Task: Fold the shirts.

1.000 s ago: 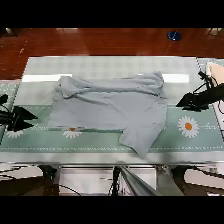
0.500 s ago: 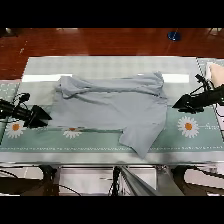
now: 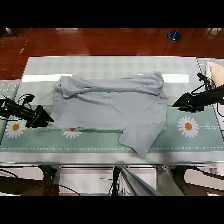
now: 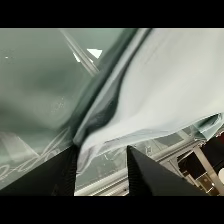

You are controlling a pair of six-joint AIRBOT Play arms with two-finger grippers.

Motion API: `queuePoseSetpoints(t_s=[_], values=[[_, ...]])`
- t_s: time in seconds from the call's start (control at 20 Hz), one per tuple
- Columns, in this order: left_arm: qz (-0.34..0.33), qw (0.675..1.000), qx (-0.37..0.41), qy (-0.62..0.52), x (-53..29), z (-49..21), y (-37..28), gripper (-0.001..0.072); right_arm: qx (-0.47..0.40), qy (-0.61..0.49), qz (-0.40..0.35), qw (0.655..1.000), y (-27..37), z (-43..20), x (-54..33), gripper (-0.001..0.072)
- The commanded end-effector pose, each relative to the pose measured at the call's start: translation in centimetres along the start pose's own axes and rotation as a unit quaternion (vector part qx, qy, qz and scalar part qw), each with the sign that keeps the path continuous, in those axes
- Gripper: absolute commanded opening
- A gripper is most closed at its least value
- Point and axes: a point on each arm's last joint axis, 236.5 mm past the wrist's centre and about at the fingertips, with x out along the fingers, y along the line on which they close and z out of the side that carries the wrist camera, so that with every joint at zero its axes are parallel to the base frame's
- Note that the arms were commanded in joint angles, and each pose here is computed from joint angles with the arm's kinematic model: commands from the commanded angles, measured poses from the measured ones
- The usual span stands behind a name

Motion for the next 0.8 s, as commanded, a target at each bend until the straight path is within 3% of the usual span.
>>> queuePoseSetpoints(t_s=[0.0, 0.1, 0.45, 0.75], values=[[0.020, 0.999, -0.028, -0.030, 0.0, 1.4, 0.9, 0.0426, -0.012, -0.021, -0.005, 1.000, 0.7, 0.3, -1.3, 0.0515], [0.026, 0.998, -0.041, -0.030, 0.1, 1.5, 1.0, 0.0401, -0.019, -0.034, -0.009, 0.999, 1.2, 0.3, -2.0, 0.0516], [0.079, 0.995, -0.055, -0.027, 0.1, 1.3, 3.0, 0.0023, -0.039, -0.067, -0.018, 0.997, 2.5, 0.3, -4.2, 0.0515], [0.083, 0.996, -0.015, -0.024, 0.0, 1.3, 3.1, 0.0022, -0.041, -0.031, -0.070, 0.996, 0.3, -1.8, -4.6, 0.0516]])
